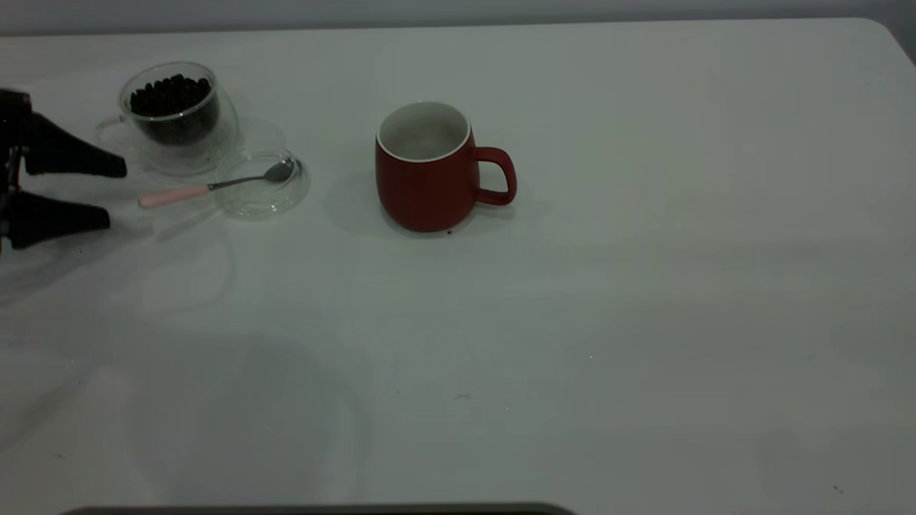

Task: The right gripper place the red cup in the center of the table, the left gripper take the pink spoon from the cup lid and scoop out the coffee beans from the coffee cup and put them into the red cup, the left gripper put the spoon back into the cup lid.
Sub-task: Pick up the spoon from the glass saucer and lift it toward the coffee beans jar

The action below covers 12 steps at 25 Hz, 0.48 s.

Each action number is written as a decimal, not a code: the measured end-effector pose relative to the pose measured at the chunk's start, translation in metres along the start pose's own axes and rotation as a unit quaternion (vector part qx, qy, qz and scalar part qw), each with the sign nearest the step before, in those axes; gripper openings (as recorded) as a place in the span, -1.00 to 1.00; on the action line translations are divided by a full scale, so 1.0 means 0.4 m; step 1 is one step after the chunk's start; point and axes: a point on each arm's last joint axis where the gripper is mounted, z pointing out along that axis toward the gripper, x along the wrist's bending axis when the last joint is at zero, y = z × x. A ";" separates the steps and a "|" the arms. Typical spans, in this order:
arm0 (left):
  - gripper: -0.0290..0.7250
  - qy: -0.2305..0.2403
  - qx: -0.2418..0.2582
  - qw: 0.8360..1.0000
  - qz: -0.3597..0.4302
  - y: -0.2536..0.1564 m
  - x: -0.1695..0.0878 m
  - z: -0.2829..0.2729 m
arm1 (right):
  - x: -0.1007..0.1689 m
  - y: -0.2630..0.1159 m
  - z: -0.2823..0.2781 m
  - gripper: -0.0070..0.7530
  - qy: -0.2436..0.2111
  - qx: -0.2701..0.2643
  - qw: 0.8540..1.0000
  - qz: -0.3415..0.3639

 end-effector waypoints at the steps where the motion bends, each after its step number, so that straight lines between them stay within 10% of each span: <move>1: 0.74 -0.002 0.002 1.000 0.000 0.003 -0.007 0.005 | 0.000 0.000 0.000 0.57 0.000 0.000 1.000 0.000; 12: 0.73 -0.005 0.037 0.999 -0.016 -0.022 -0.025 0.069 | 0.000 0.000 0.000 0.57 0.000 0.000 1.000 0.000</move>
